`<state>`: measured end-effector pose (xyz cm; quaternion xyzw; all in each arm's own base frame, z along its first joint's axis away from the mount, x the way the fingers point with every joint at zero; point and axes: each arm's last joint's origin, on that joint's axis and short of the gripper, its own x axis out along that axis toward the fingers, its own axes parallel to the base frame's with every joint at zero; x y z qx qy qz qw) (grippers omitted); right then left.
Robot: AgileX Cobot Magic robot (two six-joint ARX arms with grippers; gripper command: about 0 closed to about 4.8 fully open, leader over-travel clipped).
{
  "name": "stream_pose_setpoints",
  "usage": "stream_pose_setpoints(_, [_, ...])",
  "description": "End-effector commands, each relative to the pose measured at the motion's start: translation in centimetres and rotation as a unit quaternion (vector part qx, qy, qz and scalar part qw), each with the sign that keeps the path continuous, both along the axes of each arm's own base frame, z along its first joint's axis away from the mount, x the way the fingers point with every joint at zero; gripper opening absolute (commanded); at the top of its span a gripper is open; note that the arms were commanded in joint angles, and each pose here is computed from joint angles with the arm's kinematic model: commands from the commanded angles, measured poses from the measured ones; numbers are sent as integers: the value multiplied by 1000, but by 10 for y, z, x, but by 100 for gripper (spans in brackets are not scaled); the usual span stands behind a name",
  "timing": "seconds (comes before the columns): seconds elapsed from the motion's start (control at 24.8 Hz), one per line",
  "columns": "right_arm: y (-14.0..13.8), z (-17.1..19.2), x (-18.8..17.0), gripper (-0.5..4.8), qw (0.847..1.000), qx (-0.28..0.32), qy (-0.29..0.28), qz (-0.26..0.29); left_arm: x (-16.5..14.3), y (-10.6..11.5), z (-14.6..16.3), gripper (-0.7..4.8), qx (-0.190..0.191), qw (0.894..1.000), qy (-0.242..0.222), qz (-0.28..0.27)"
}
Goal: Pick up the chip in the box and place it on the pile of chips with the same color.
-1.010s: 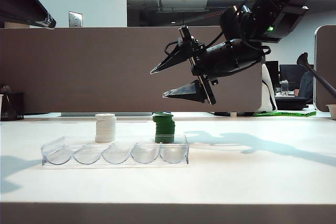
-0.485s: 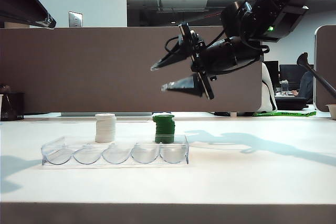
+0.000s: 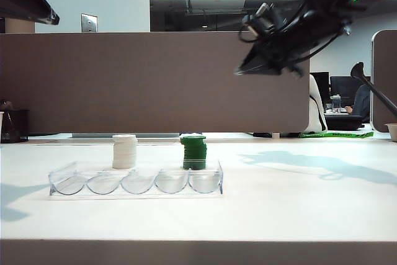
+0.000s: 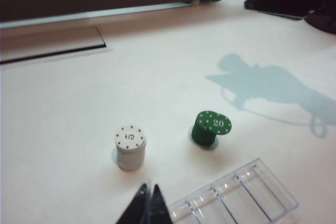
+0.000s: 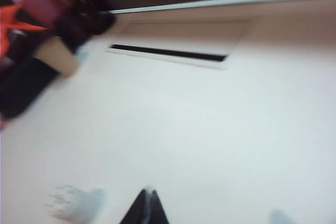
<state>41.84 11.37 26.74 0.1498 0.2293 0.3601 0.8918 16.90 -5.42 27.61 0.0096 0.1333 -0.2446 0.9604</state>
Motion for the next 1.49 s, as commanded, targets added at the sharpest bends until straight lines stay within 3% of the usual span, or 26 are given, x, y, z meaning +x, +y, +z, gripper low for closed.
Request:
stream_pose_setpoints(0.04, [-19, 24, -15, -9, 987, -138, -70, -46, -5, 3, 10, -6, 15, 999, -44, 28])
stream_pose_setpoints(0.12, [-25, 33, -23, -8, 980, -168, -86, -58, -9, 5, 13, -6, 15, 997, -55, 43])
stream_pose_setpoints(0.28, [-45, 52, -53, -9, 973, -163, -135, -89, -26, 11, 23, -6, 6, 995, -86, 54])
stream_pose_setpoints(0.81, [-91, 44, -154, -8, 938, -152, -237, -203, -70, 24, 31, -6, 2, 991, -113, 74])
stream_pose_setpoints(0.89, [-105, 40, -173, -8, 929, -154, -233, -240, -76, 26, 30, -6, 2, 991, -112, 73])
stream_pose_setpoints(0.97, [-115, 32, -196, -7, 935, -129, -185, -273, -82, 27, 23, -5, 13, 994, -80, 72])
stream_pose_setpoints(1.01, [-116, 29, -206, -6, 937, -123, -169, -279, -84, 28, 20, -5, 9, 996, -60, 71])
stream_pose_setpoints(1.13, [-114, 25, -238, -7, 927, -111, -217, -283, -86, 28, 16, -6, -20, 997, -29, 69])
stream_pose_setpoints(1.25, [-113, 19, -266, -7, 915, -99, -263, -288, -92, 29, 19, -6, -27, 996, -48, 64])
stream_pose_setpoints(1.49, [-112, -3, -299, -7, 908, -73, -290, -294, -112, 35, 24, -6, -43, 992, -96, 71])
